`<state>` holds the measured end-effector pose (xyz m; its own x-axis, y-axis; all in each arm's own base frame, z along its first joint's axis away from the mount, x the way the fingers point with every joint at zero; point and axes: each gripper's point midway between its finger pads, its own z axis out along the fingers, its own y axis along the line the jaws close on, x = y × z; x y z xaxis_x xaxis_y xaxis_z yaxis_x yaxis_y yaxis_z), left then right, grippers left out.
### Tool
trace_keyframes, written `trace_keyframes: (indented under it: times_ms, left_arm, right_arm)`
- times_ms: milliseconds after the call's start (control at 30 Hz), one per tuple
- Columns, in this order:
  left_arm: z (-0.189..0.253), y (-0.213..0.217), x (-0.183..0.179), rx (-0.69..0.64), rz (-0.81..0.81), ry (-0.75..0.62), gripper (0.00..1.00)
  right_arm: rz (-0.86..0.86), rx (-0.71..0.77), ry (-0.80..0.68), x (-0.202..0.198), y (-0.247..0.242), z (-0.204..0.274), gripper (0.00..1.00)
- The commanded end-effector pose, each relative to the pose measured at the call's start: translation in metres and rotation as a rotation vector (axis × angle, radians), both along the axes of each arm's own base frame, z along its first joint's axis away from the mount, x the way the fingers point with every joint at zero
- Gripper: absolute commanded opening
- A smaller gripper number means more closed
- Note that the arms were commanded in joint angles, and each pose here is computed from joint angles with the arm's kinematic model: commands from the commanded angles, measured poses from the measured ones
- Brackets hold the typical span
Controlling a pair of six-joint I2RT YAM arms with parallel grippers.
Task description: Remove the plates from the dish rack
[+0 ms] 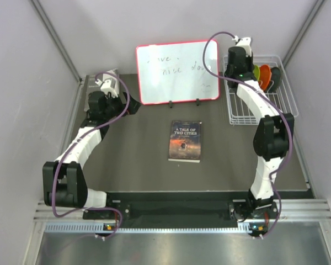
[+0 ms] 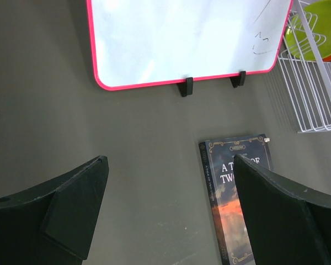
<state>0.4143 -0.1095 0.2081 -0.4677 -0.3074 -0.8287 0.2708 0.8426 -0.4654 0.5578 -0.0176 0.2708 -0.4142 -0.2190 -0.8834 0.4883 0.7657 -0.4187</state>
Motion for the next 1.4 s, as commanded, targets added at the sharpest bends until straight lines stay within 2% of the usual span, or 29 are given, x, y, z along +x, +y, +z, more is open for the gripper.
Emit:
trace_keyframes:
  times_ms: [0, 100, 300, 500, 833, 1033, 1167, 1367]
  left_arm:
    - [0.015, -0.005, 0.004, -0.031, -0.016, -0.048, 0.99]
    - [0.016, -0.011, 0.002, -0.055, -0.049, -0.051, 0.99]
    - [0.028, -0.026, -0.002, -0.133, -0.12, -0.083, 0.99]
    - [0.051, -0.049, -0.01, -0.292, -0.242, -0.121, 0.99]
    - [0.06, -0.067, -0.025, -0.474, -0.367, -0.154, 0.97]
    - [0.053, -0.075, -0.031, -0.555, -0.41, -0.137, 0.96]
    - [0.05, -0.083, -0.034, -0.607, -0.451, -0.148, 0.92]
    - [0.039, -0.129, -0.038, -0.642, -0.52, -0.089, 0.92]
  right_arm:
    - [-0.012, 0.047, -0.217, -0.036, 0.004, 0.093, 0.0]
    - [0.046, 0.105, -0.266, -0.054, 0.016, 0.118, 0.0]
    - [0.188, 0.277, -0.273, -0.094, 0.034, 0.138, 0.0]
    - [0.521, 0.53, -0.199, -0.134, 0.094, 0.113, 0.0]
    - [0.891, 0.91, -0.079, -0.184, 0.177, 0.074, 0.0]
    - [0.989, 1.067, -0.023, -0.192, 0.206, 0.047, 0.0]
    - [1.035, 1.126, -0.007, -0.192, 0.221, 0.037, 0.0]
    - [1.063, 1.183, 0.01, -0.189, 0.234, 0.024, 0.0]
